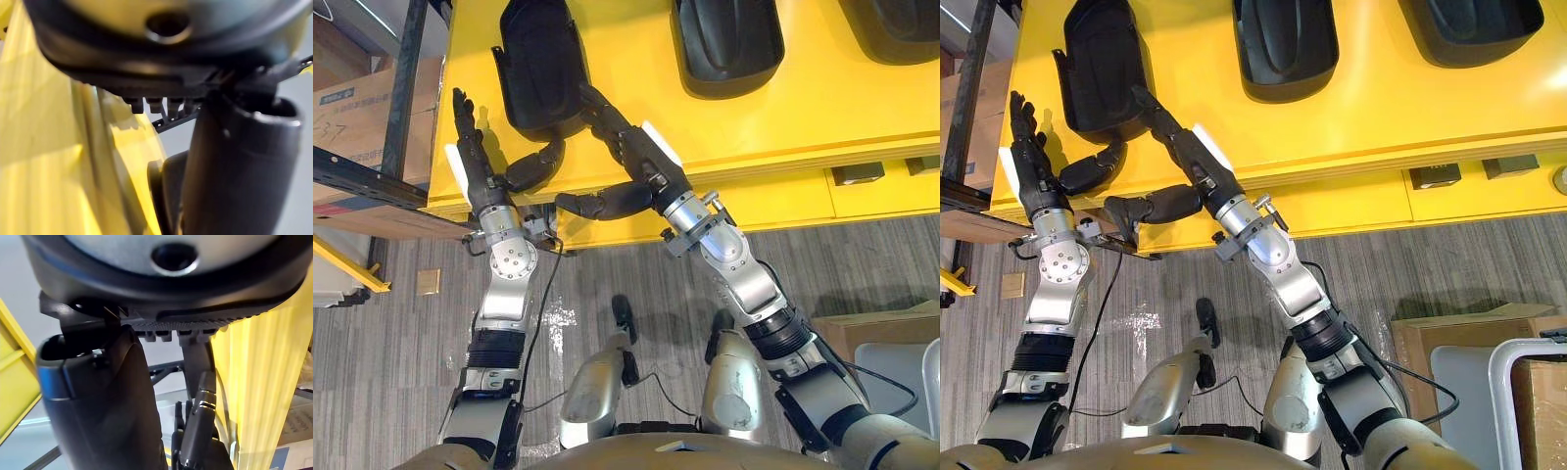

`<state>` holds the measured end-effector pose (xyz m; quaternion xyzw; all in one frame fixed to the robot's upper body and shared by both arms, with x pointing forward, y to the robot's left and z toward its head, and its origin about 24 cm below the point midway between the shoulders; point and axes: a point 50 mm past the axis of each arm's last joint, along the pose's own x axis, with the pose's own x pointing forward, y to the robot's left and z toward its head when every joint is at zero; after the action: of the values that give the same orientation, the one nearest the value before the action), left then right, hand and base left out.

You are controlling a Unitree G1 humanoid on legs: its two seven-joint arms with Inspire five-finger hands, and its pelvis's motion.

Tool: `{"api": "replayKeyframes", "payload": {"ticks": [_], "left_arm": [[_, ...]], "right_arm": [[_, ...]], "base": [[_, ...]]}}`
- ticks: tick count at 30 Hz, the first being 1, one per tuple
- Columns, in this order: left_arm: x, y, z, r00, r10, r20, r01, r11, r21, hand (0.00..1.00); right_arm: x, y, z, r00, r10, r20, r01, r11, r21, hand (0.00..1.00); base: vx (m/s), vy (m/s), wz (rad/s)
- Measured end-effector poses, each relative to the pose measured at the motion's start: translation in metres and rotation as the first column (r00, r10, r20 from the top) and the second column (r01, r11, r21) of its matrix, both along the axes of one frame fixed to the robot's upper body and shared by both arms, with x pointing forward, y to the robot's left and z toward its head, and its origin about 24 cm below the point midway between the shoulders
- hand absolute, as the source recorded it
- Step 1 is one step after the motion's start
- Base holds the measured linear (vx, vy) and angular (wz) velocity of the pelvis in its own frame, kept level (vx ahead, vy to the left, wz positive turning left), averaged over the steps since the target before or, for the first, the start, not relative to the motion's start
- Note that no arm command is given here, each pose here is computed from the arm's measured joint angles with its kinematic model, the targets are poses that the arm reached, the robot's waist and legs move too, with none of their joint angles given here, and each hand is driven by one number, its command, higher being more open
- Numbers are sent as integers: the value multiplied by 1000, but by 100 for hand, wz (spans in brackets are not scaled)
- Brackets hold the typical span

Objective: Walk over and take three plastic housings, then place them on the shelf

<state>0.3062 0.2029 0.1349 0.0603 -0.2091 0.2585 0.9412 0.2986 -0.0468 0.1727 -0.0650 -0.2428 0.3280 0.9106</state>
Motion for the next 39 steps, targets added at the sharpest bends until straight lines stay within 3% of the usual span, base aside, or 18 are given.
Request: {"api": "replayKeyframes", "payload": {"ticks": [7, 17, 25, 30, 39], "left_arm": [[0, 1, 3, 997, -67, 43, 70, 995, -66, 100], [-16, 5, 3, 991, -97, 87, 104, 992, -73, 100], [-17, 3, 2, 987, -137, 81, 143, 988, -63, 100], [-15, 0, 4, 981, -175, 84, 180, 982, -51, 100], [-19, -4, 14, 966, -201, 161, 212, 976, -54, 100]], "right_arm": [[6, -3, 10, 996, -71, 47, 69, 997, 39, 100], [-13, -29, 61, 954, -142, 264, 85, 972, 217, 100], [-9, -28, 56, 966, -95, 239, 58, 986, 158, 100], [24, -18, 26, 995, -80, 53, 79, 997, 18, 100], [28, -17, 30, 991, -119, 66, 118, 993, 16, 100]], "base": [[15, -65, 2], [20, -62, 0], [7, -31, 4], [-14, -55, 6], [0, -72, 5]]}}
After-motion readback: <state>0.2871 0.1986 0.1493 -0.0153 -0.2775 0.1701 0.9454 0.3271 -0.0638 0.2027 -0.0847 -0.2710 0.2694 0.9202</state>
